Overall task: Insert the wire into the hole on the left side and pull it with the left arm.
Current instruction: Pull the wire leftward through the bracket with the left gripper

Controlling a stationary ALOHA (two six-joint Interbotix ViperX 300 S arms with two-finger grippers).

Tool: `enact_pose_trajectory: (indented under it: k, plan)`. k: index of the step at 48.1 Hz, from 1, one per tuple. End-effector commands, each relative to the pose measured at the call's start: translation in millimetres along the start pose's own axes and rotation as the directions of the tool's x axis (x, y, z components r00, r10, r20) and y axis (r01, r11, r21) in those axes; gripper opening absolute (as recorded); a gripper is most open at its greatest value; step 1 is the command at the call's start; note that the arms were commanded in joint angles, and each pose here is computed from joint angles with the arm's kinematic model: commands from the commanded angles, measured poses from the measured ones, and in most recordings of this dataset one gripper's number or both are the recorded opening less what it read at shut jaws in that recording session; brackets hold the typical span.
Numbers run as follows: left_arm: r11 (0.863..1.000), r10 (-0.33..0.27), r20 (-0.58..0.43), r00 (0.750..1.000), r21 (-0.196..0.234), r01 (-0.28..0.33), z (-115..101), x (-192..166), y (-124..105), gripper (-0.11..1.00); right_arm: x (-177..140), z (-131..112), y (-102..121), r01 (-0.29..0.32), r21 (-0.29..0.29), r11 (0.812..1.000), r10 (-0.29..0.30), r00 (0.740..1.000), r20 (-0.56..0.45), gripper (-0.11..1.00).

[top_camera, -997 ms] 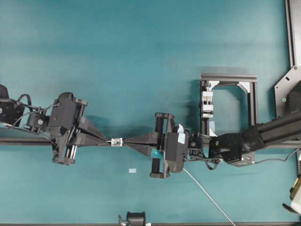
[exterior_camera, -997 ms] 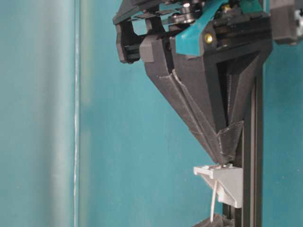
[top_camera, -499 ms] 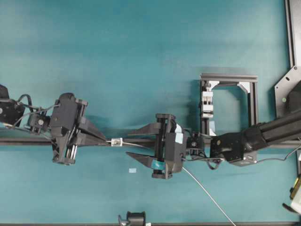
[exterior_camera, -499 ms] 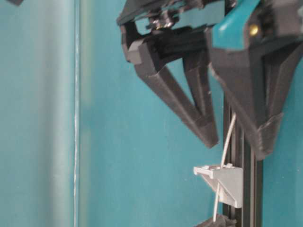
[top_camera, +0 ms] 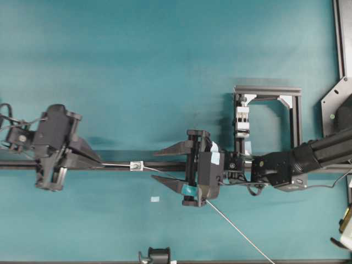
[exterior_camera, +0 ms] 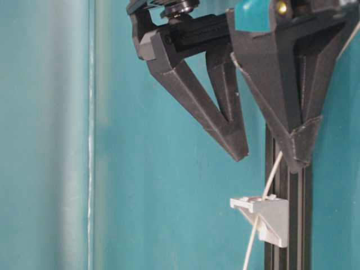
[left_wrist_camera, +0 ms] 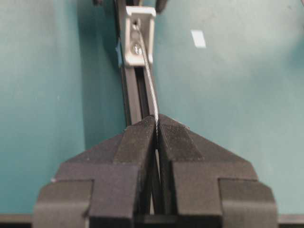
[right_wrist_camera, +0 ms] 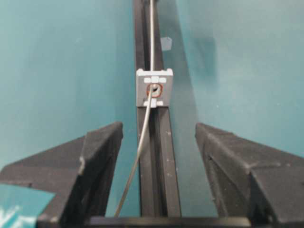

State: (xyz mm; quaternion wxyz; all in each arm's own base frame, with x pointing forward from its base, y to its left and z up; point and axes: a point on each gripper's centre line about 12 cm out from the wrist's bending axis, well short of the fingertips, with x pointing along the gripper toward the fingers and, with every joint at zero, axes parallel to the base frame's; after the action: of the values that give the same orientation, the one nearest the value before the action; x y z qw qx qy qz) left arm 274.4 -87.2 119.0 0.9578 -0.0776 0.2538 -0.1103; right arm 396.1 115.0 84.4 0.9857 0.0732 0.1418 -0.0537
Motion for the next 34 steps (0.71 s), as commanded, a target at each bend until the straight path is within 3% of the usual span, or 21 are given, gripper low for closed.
enact_pose_trajectory:
  k: [1, 25, 34]
  plan:
    - [1.0, -0.017, 0.016, 1.0, 0.003, 0.017, 4, -11, -4, -0.1, -3, 16, 5, -0.016, 0.013, 1.0, 0.016, 0.999, 0.04, 0.71]
    - [1.0, -0.014, -0.043, 0.999, -0.004, 0.014, -13, -47, -1, -0.1, -2, 17, 5, -0.016, 0.017, 1.0, 0.015, 0.999, 0.042, 0.71]
    - [0.999, -0.011, -0.055, 0.998, -0.046, 0.009, -15, -46, -1, -0.1, -2, 18, 6, -0.017, 0.017, 1.0, 0.016, 0.999, 0.045, 0.71]
